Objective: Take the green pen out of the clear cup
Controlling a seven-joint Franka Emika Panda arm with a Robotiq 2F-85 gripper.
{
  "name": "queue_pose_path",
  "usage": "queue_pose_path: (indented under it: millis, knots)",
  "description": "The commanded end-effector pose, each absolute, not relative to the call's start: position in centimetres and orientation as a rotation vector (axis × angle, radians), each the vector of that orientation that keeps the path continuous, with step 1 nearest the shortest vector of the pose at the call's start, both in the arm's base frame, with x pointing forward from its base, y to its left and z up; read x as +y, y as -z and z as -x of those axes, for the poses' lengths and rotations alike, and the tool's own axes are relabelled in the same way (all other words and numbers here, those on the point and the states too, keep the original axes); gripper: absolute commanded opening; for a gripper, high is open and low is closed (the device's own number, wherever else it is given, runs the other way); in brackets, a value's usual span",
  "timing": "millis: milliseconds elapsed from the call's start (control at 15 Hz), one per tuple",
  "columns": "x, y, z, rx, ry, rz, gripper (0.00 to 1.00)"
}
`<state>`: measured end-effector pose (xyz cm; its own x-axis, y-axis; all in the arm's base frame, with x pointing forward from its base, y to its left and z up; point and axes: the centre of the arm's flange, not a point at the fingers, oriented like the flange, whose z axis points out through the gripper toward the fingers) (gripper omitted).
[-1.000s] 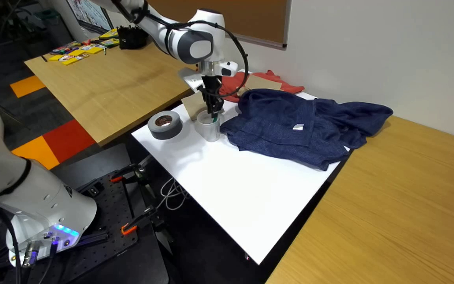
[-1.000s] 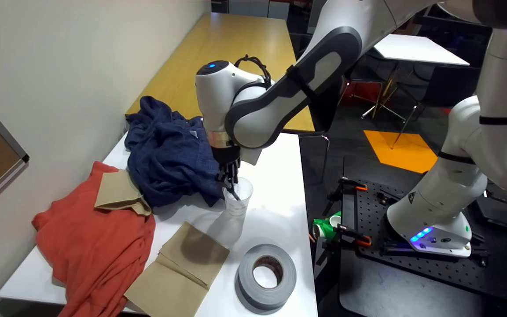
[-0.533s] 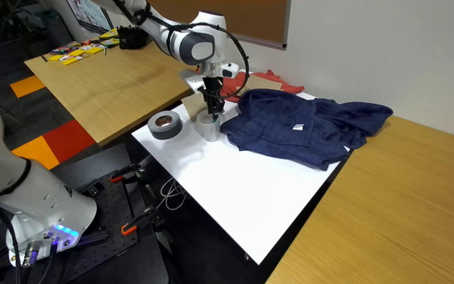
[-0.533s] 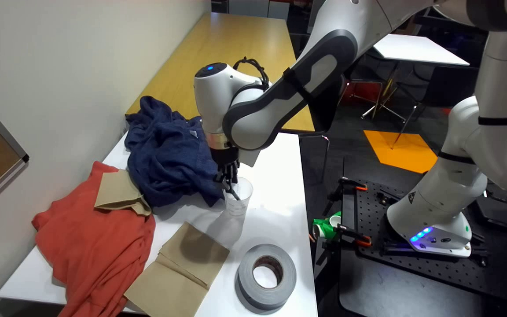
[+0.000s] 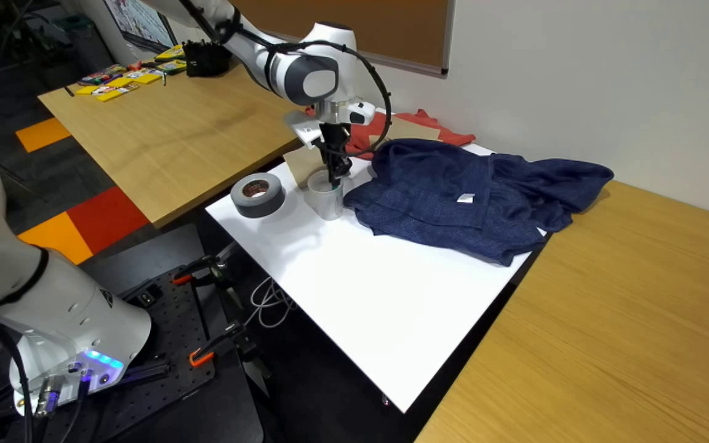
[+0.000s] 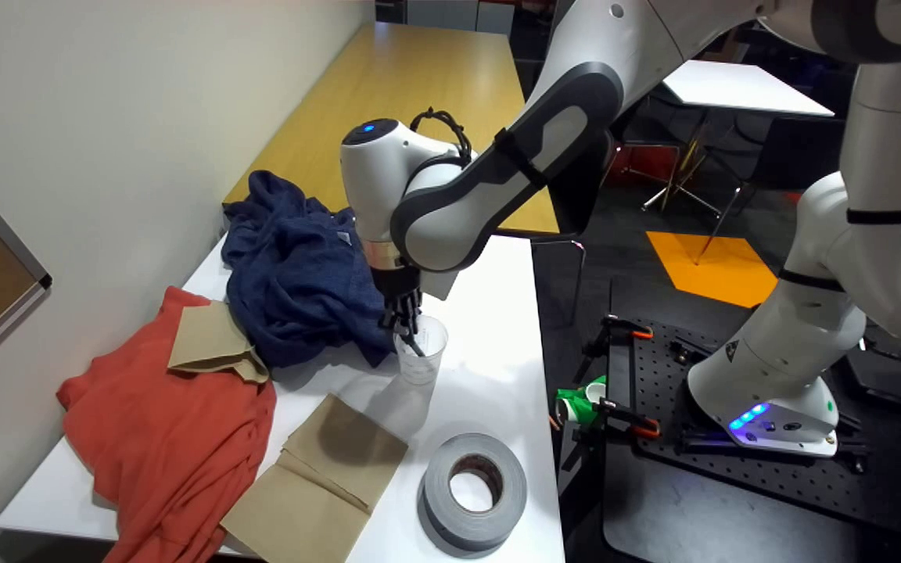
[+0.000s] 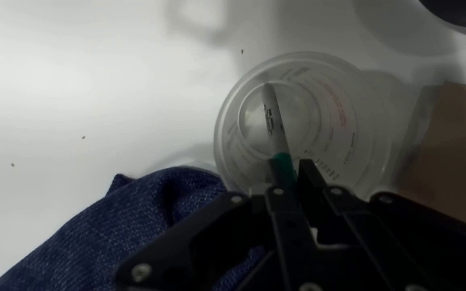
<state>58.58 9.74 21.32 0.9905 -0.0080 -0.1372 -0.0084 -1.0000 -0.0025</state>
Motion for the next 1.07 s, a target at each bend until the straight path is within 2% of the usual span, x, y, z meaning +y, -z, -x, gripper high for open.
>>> queue_pose_path:
  millis: [0,400,1000]
  knots:
    - [9.9,-22.0,-57.9,0.059,-0.233,3.151,0.03]
    - [9.7,-26.8,-53.8,0.089,-0.18,3.135,0.03]
    - [8.7,-38.4,-47.8,0.22,0.133,3.098,0.03]
